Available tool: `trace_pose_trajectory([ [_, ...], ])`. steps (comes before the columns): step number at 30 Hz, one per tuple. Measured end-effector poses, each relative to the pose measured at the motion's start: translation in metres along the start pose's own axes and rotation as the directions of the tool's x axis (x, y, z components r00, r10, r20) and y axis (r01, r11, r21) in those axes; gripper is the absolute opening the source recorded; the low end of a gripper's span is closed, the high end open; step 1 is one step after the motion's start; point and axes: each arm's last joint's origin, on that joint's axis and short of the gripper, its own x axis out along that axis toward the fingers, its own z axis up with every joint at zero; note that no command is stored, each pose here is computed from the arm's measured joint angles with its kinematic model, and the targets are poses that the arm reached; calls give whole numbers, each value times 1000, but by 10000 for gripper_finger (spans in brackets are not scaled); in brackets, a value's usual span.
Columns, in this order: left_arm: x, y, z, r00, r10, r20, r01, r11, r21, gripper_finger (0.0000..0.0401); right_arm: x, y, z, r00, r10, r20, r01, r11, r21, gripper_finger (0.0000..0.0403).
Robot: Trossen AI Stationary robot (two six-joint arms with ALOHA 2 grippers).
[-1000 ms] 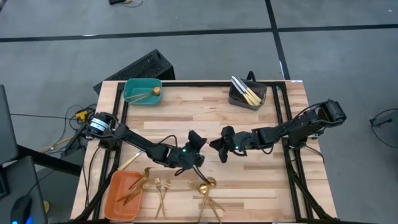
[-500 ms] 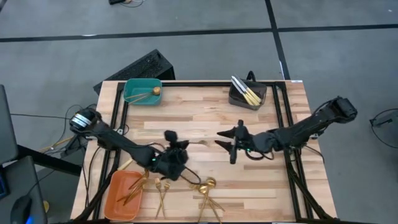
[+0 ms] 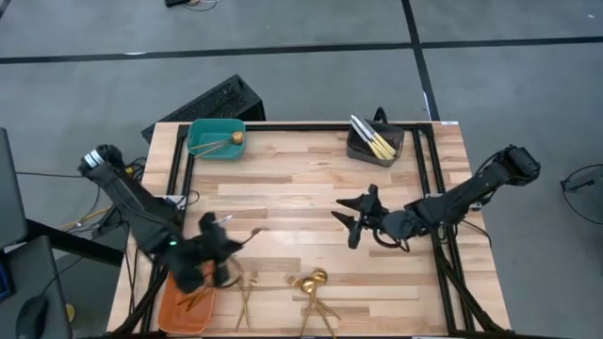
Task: Sort silverware by color (type)
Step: Put the fork into the orange bin, then put the knife into the black bin
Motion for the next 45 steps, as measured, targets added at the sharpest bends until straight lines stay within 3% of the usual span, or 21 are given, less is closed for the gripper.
trace_pose_trajectory([
  [3,-25,-2,-14,997,-81,-5,80,992,-99,11,-1,0,-5,1000,-4,-31,4,1000,3,205],
  [6,-42,-3,-35,994,-104,-15,99,980,-175,12,-2,-1,-6,999,-10,-45,10,1000,7,205],
  [14,-40,-15,-104,995,-52,-80,24,946,-322,12,-4,2,-7,999,7,-47,-7,1000,6,205],
  [18,-38,-23,-130,995,-28,-94,-1,954,-300,13,-7,4,-9,998,18,-59,-18,1000,1,205],
  [24,-35,-29,-146,994,-15,-109,-12,971,-240,31,-8,4,-13,993,52,-103,-48,998,41,205],
  [31,-36,-28,-148,993,-9,-121,-15,979,-203,87,-12,6,-24,972,105,-211,-85,991,104,205],
  [36,-44,-21,-135,996,18,-84,-33,984,-178,133,-7,13,-40,945,157,-289,-130,986,108,205],
  [39,-49,-10,-114,995,99,-8,-99,988,-119,149,-1,14,-50,935,141,-324,-122,990,77,205],
  [41,-49,1,-97,986,166,3,-164,977,-139,151,5,14,-51,938,127,-322,-106,991,80,205],
  [45,-37,24,-69,953,275,-127,-293,942,-162,140,8,12,-48,942,110,-316,-90,993,77,205],
])
